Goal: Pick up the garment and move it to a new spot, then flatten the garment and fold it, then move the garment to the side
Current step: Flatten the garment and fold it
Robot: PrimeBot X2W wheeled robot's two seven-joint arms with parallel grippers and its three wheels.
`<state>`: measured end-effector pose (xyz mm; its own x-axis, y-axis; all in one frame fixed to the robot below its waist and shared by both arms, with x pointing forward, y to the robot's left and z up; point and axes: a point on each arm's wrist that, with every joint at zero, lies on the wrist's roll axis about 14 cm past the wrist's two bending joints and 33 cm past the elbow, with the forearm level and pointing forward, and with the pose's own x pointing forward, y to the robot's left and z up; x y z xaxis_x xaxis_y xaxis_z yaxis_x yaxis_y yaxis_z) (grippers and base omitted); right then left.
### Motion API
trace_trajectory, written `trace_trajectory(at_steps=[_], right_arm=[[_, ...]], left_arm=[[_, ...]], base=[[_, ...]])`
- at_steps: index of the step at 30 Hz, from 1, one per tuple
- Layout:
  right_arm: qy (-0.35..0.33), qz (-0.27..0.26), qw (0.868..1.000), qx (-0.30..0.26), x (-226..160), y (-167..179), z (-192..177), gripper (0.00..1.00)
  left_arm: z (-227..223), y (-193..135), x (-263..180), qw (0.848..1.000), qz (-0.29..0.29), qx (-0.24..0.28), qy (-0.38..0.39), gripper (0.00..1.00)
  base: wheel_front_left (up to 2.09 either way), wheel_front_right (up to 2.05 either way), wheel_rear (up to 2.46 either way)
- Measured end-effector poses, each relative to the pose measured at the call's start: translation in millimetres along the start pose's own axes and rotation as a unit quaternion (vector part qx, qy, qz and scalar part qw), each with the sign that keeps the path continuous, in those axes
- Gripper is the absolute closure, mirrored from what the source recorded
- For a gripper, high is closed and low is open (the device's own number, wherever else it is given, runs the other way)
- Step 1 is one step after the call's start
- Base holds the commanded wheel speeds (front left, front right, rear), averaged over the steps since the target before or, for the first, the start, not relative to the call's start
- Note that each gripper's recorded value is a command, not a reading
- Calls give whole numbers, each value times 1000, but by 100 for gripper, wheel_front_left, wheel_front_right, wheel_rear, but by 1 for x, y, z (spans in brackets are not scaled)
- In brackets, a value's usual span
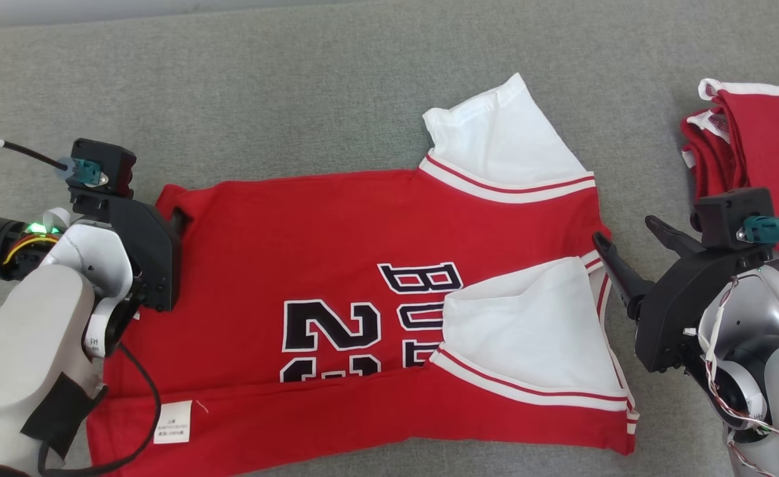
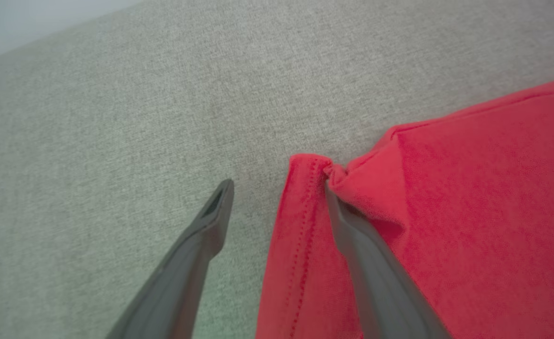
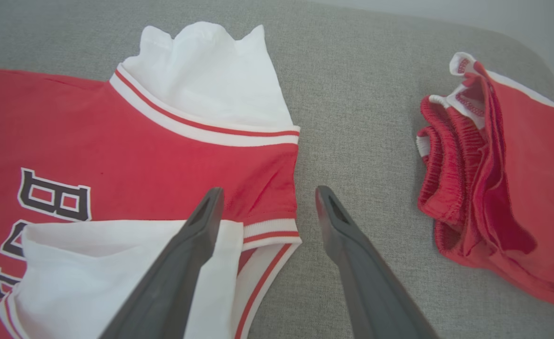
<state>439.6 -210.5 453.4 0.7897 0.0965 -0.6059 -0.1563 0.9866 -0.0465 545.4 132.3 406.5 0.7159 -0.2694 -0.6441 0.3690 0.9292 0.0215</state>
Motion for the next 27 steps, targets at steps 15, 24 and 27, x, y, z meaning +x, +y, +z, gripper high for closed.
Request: trace_trajectory(at_steps=[15, 24, 27], right_arm=[[12, 1, 1000, 1, -1, 1, -8, 0], [-8, -11, 1000, -7, 2, -6, 5, 0], [-17, -14, 1000, -16, 8, -7, 15, 0]], left_arm=[[-7, -10, 13, 999, -20, 18, 39, 100], [-1, 14, 18, 999, 36, 3, 21, 100], [0, 25, 17, 998, 54, -11, 9, 100]], base=[[0, 0, 0], [0, 0, 0], [0, 0, 0]])
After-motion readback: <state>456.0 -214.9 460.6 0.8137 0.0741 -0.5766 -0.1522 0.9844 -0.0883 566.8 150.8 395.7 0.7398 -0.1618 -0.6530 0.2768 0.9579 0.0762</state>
